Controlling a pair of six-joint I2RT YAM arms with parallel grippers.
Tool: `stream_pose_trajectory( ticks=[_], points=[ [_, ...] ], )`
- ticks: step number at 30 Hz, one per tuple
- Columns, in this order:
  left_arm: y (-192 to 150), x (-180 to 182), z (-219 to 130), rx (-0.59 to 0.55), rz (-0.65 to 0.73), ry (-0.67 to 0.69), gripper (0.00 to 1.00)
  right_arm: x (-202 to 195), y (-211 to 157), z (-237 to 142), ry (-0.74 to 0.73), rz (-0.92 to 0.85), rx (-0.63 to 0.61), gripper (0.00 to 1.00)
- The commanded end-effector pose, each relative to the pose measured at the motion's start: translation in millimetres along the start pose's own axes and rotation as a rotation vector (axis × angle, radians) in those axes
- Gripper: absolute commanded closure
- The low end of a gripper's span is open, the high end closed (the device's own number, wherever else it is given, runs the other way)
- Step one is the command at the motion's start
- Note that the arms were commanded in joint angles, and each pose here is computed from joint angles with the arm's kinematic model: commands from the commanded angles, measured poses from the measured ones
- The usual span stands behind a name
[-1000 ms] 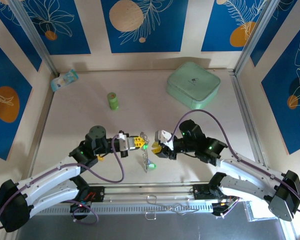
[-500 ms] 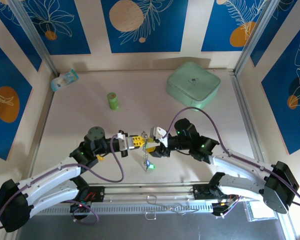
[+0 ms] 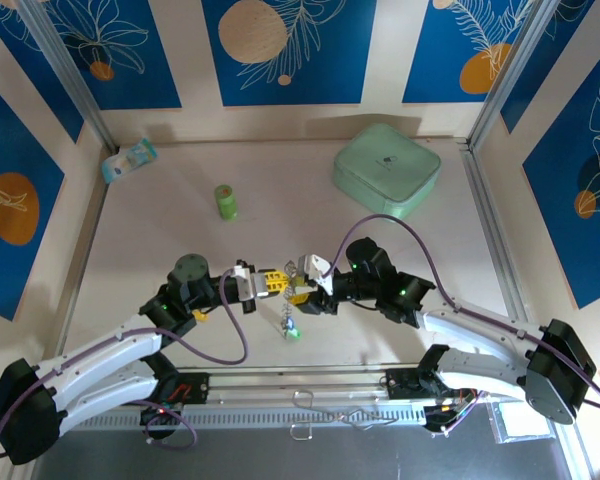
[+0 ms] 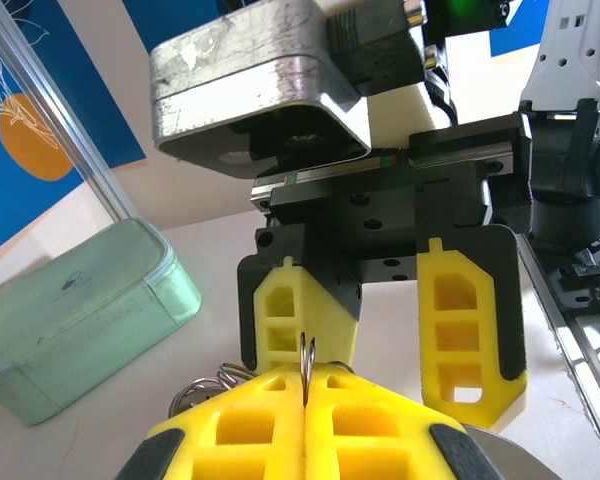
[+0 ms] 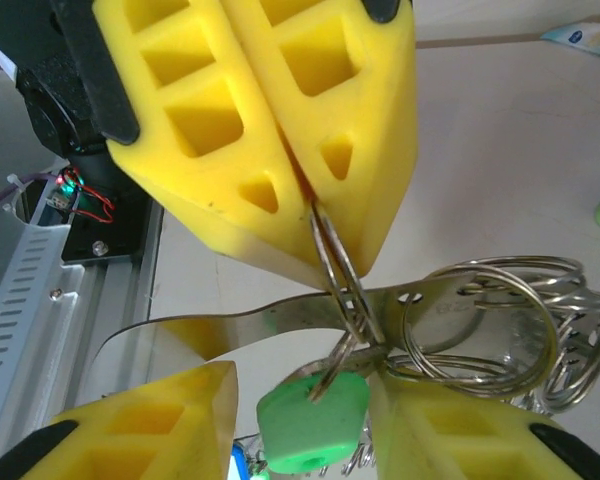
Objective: Put the keys on the keyring
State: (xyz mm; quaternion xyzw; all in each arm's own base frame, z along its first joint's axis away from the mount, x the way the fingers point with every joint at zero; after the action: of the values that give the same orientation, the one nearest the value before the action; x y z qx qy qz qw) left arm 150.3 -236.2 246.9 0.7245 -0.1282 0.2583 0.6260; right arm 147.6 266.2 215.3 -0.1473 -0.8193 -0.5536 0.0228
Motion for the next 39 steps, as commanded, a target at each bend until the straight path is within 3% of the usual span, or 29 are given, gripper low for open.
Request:
stream_pose_trajectory(
  ticks=[1,10,20,39],
  points=[
    [13.2,7.5,-3.5,-0.048,0.05,0.055,1.0,3.1,-6.8,-3.7,-0.004,-0.002,0.014,0.66],
    [12.0,8.2,-4.4,-0.04,0.054,0.065,1.0,-1.4,-1.5,-2.2,-0.032,-0.033,0.015,0.87],
    [10.4,7.9,-4.8,-0.031,0.055,0.067,1.0,-4.7,4.6,-4.4,-0.068,-0.059,0.007,1.0],
    [7.1,6.1,-1.8,-0.019,0.043,0.044,1.0,-5.0,34.9,-35.9,-0.215,-0.2,-0.052,1.0]
  ],
)
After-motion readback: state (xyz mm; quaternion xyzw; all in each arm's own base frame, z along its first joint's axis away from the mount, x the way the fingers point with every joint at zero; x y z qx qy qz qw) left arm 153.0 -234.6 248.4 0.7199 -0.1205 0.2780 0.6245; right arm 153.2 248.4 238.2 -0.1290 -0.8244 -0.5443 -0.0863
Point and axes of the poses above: each hand's point on the last joint's axis, 136 mm out from that joint toward the fingers, its own z axis out along the fingers, its own x axis along the line the jaws close on, y = z × x, the point moved 5 cm from there along -z, back along the fingers, and after that the axes turned 13 degrees about z, right-handed, at the moved point
